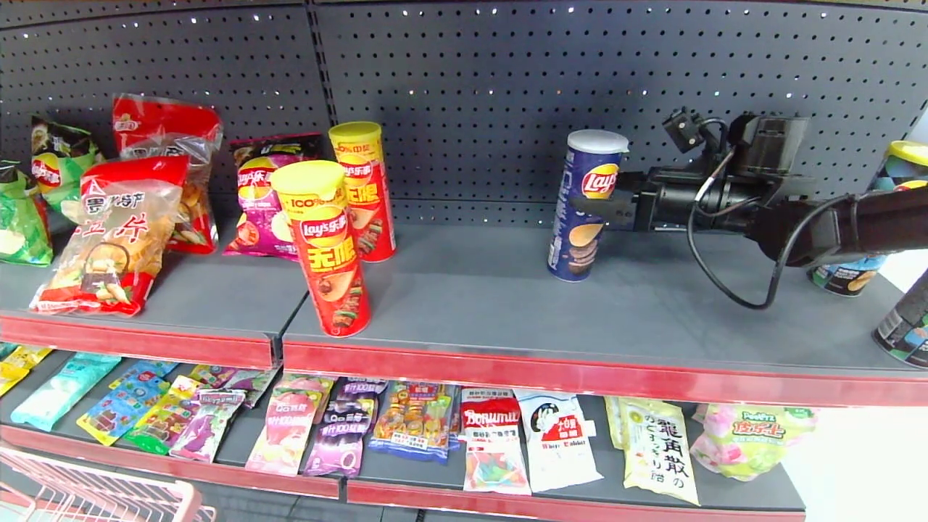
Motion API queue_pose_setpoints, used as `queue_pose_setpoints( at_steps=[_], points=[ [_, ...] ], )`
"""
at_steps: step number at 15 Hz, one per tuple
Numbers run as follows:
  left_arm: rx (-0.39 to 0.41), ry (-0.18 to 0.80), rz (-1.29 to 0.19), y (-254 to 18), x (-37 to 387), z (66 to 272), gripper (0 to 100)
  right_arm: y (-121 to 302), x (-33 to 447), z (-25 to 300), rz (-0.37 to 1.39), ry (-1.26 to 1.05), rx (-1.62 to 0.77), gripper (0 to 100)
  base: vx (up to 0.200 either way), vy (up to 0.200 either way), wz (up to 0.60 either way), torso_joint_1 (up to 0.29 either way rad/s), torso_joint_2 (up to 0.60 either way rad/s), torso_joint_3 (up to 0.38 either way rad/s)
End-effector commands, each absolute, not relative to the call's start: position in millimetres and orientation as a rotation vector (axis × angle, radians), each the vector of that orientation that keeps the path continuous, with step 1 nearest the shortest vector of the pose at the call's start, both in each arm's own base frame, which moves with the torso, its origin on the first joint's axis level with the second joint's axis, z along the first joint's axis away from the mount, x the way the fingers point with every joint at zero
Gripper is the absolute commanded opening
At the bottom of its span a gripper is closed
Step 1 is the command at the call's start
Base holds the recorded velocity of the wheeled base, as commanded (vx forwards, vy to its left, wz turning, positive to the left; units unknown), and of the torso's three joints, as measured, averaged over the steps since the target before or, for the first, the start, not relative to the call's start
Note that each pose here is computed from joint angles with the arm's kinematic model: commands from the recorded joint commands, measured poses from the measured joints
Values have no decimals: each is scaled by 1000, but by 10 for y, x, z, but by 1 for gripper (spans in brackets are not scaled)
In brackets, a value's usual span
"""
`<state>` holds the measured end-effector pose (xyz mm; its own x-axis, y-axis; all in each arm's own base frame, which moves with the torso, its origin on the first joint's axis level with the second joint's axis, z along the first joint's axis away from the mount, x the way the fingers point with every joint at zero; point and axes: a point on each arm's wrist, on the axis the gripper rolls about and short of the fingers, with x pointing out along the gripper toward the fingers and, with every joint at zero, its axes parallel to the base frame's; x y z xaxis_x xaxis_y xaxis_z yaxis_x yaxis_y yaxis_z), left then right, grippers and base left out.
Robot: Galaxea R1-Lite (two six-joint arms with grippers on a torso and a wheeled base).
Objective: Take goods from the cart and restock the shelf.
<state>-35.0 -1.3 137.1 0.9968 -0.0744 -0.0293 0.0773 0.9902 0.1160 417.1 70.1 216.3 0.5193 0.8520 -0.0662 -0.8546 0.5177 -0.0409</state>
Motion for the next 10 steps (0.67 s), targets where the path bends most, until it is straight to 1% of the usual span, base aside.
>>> queue_pose_setpoints(
  at_steps=[1, 4, 5, 10],
  points=[
    [117, 37, -78, -13, -336, 1365, 0, 725, 4223, 2179, 1034, 28, -69, 100, 0, 0, 0, 0, 0, 0],
    [118, 41, -78, -13, -331, 1364, 0, 786, 4228, 2166, 1049, 29, -69, 100, 0, 0, 0, 0, 0, 0],
    [118, 43, -78, -13, -329, 1365, 0, 806, 4231, 2157, 1055, 29, -71, 0, 0, 0, 0, 0, 0, 0],
    [118, 43, -76, -13, -330, 1360, 0, 938, 4255, 2143, 1083, 21, -75, 0, 0, 0, 0, 0, 0, 0]
  ],
)
